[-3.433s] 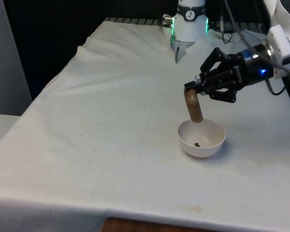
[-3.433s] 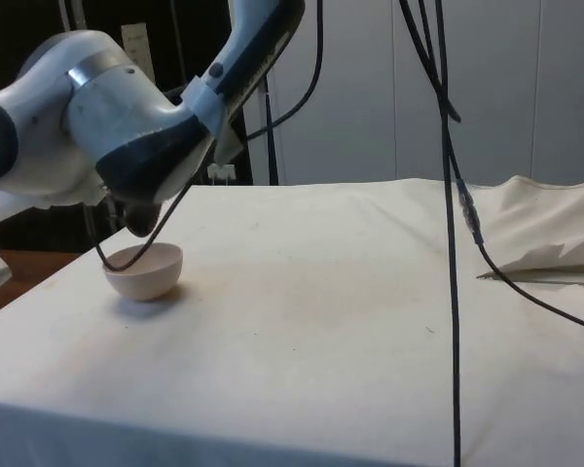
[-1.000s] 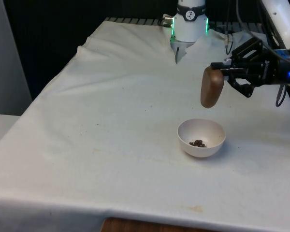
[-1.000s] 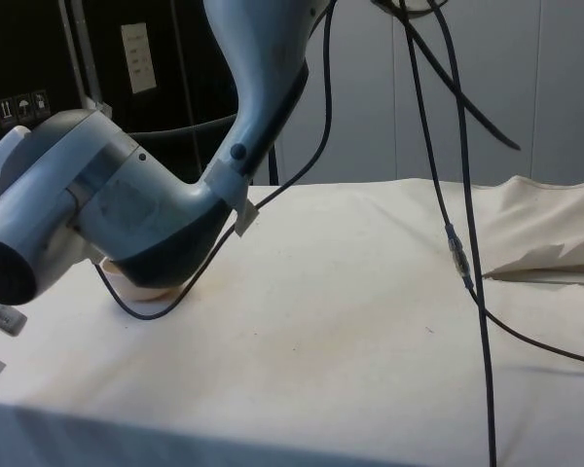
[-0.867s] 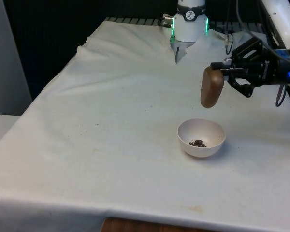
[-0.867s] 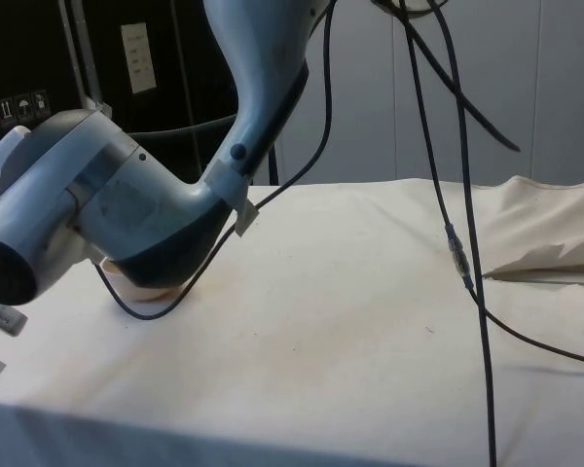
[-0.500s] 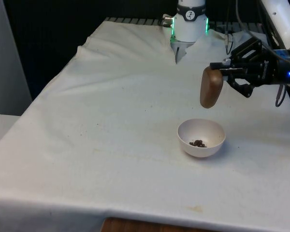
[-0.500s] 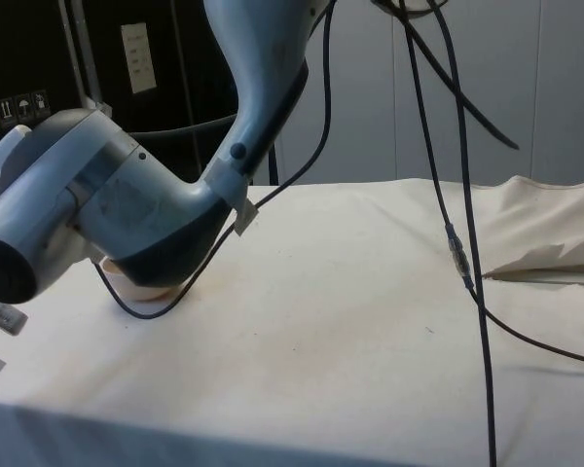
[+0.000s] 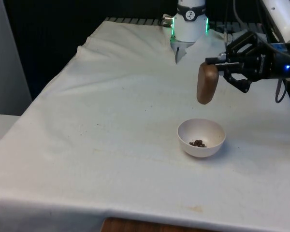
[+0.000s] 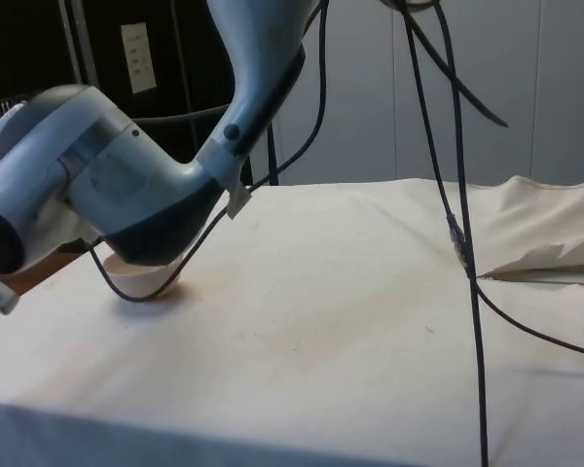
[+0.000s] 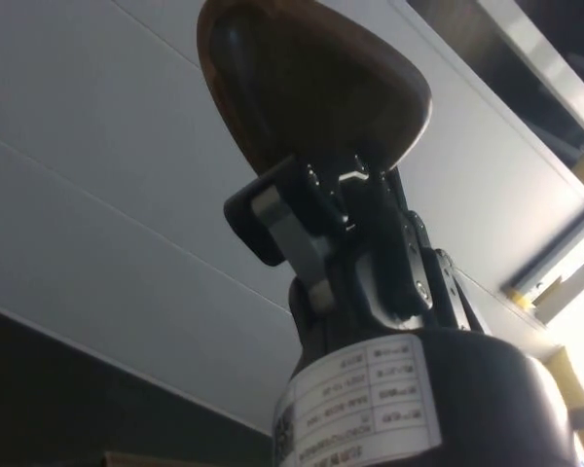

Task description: Pour the coffee beans from the cup into the bowl.

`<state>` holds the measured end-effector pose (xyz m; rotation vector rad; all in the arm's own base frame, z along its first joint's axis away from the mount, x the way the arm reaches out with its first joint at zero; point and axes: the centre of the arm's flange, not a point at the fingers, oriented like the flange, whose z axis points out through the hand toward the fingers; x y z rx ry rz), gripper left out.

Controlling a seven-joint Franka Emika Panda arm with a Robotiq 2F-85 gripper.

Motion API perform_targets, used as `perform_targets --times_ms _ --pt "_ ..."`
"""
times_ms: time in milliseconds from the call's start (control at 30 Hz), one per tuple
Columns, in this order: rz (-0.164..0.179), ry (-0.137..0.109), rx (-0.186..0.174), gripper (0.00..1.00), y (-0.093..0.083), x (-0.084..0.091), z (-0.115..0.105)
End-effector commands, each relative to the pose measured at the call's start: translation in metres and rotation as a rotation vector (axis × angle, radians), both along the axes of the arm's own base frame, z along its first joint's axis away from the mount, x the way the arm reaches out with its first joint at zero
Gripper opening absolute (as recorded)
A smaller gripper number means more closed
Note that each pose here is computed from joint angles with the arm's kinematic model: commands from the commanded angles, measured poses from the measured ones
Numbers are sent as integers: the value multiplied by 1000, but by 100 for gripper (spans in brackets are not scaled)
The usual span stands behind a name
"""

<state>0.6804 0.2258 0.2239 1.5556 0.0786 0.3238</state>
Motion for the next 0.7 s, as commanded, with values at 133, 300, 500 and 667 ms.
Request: perform_targets --times_ms 133,300,500,667 --pt "-3 0 31 0 -4 2 9" --pt "-12 -5 52 0 -8 4 17" --pt "-21 -10 79 0 -13 7 23" --pt "-30 -13 107 0 -17 8 27"
